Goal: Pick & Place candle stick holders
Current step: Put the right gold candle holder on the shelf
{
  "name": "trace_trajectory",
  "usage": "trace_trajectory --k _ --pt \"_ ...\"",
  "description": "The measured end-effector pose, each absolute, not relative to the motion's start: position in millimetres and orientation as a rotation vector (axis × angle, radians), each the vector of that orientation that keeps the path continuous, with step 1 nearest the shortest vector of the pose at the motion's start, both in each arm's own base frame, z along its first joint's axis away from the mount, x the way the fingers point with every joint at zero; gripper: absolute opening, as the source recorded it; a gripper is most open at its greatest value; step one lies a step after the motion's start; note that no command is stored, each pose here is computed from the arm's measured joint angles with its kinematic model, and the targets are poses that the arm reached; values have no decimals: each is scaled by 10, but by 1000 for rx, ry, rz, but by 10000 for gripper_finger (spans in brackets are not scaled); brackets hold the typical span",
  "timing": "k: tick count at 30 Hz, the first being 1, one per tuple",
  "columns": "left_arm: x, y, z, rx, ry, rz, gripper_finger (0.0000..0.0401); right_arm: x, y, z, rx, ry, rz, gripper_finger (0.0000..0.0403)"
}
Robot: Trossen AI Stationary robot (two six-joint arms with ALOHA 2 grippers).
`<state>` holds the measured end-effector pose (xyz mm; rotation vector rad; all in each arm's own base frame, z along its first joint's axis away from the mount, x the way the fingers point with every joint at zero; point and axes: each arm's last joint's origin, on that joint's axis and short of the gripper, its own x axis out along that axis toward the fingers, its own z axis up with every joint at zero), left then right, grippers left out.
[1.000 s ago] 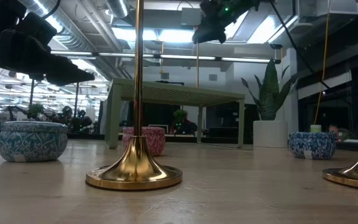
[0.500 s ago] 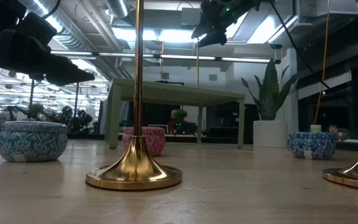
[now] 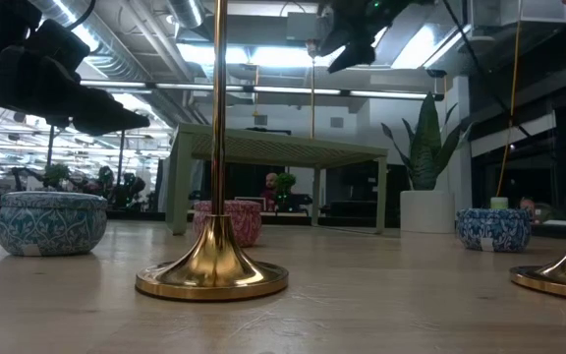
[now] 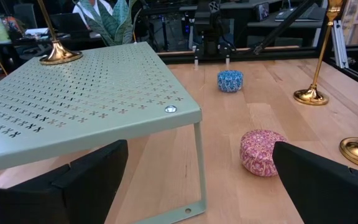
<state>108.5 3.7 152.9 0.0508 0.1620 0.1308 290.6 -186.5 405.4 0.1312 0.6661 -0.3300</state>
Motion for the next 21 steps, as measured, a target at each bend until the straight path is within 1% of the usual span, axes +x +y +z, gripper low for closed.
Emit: trace_trajectory --k 7,12,17,21 --pt "1085 36 1529 50 162 130 400 2657 -1694 4214 150 689 -312 346" --pt "1085 37 1529 51 162 131 400 2516 -1554 4318 185 667 -198 346" --pt "1085 36 1528 51 162 130 400 2524 -1457 4354 196 628 -44 346" --pt "1085 37 1528 51 162 131 400 2590 -1443 4420 153 552 -38 346"
